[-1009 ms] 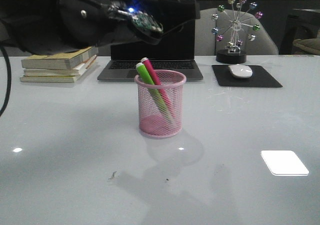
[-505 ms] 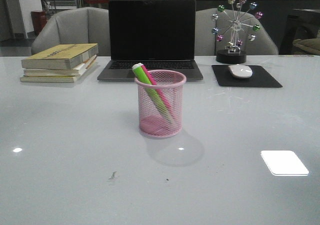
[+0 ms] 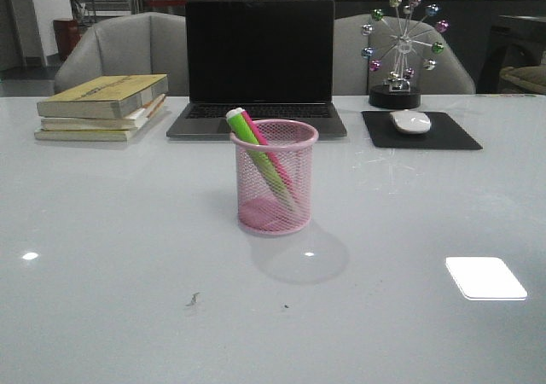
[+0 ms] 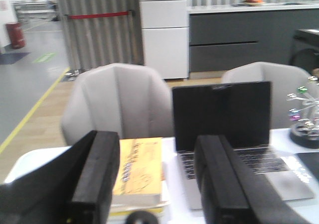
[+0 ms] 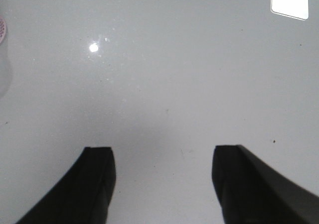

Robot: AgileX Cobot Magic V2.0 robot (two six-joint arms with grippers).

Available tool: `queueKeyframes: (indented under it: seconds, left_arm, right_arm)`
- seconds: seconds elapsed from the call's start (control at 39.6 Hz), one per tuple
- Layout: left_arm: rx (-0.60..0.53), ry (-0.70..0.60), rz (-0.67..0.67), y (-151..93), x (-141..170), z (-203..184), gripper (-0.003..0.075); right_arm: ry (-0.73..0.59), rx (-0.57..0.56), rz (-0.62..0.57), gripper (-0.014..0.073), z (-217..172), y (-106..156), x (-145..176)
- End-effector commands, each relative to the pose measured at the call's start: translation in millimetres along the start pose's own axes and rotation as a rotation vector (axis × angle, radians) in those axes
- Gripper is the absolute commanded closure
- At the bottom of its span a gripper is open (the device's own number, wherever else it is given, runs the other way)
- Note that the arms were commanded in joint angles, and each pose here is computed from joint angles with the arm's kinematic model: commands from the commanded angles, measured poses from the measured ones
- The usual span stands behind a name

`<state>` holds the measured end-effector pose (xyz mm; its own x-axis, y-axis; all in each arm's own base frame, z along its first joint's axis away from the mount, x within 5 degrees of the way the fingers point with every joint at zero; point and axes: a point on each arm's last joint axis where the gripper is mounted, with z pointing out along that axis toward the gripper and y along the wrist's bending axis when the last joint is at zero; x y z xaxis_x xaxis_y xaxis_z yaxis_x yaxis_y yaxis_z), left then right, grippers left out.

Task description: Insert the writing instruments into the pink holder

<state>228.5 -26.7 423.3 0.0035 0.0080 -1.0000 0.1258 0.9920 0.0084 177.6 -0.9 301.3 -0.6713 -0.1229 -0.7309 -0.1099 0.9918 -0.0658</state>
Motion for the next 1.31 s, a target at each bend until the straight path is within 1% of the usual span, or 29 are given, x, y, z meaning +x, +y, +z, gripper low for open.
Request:
queueKeyframes:
  seconds: [0.0,0.1,0.23,0.4,0.58,0.83,0.88,1.11,1.29]
  left_arm:
    - [-0.069,-0.074,0.004,12,-4,-20,0.0318]
    - [-0.094,-0.027,0.003,17,18,-33,0.0318]
    - [-0.091,0.017,0.001,14,46,-52,0.0318]
    - [-0.081,0.049,-0.004,11,68,-77,0.0318]
    - [-0.075,0.071,-0.005,9,82,-91,0.0318]
    - [-0.078,0.058,-0.005,9,82,-92,0.0318]
    - [-0.078,0.058,-0.005,9,82,-92,0.0318]
    - [-0.078,0.06,-0.005,9,82,-92,0.0318]
    - [-0.078,0.072,-0.005,9,84,-89,0.0318]
  right_arm:
    - [-0.103,0.03,-0.013,0.0066,-8,-3,-13]
    - [-0.103,0.03,-0.013,0.0066,-8,-3,-13]
    - [-0.103,0.03,-0.013,0.0066,-8,-3,-13]
    - [-0.095,0.027,-0.012,0.0066,-8,-3,-13]
    - [-0.095,0.018,0.001,0.0066,-8,-2,-13]
    - [-0.102,-0.012,0.044,0.0073,-8,0,-13]
    - [-0.104,-0.02,0.055,0.0099,-8,1,-13]
    - [-0.114,-0.061,0.114,0.0337,-8,4,-15]
    - [-0.118,-0.077,0.137,0.0474,-8,5,-15]
